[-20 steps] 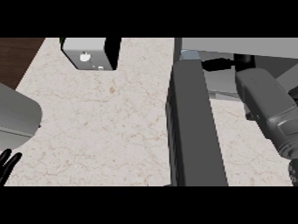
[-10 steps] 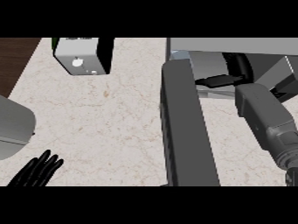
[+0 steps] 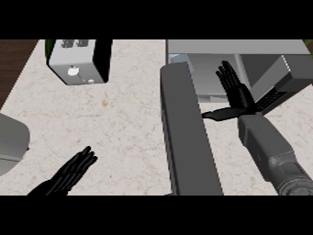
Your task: Pick up the milk, place it into the microwave and close the microwave
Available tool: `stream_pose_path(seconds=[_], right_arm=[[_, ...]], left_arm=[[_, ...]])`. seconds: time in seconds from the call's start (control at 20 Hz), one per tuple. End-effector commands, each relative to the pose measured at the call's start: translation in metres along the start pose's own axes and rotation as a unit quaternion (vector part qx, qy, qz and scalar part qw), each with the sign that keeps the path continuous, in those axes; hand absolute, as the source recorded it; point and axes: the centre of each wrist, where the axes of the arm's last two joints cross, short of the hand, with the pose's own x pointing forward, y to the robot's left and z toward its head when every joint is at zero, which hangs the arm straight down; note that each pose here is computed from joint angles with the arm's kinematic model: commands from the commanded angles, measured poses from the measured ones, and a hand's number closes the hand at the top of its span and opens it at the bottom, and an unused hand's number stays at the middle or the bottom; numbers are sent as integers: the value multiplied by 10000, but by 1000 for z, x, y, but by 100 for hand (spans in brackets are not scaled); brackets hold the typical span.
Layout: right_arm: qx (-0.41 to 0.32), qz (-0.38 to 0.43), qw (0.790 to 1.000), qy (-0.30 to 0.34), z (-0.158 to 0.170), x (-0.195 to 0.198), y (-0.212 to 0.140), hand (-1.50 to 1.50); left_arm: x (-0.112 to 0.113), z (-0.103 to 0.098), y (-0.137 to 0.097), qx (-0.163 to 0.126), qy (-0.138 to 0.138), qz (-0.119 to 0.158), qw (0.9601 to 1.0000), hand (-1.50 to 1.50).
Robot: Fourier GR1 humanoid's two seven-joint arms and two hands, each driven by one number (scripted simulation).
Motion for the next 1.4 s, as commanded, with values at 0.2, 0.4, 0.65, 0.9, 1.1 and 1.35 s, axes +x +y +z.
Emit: stream_pose_path(seconds=[0.2,0.4,0.65,0.9,1.1,1.35], right_arm=[[-74,124,9993,357,77,-42,-13,-150],[-115,253,9980,572,119,-50,-33,-150],[-445,368,9975,416,176,-48,-63,-150],[-698,351,9966,269,212,-32,-80,-150],[-676,292,9972,148,243,-15,-96,-150],[-370,9,9993,-46,259,21,-115,-150]], left_arm=[[-36,-36,-14,-119,103,-141,9998,150],[-34,-62,-16,-267,141,-386,9988,150],[-47,-78,-16,-340,405,-748,9958,150],[-51,-103,-19,-912,474,-956,9901,150],[-72,-122,-56,-943,553,-856,9903,150],[-82,-139,-56,-968,311,-1185,9877,150]])
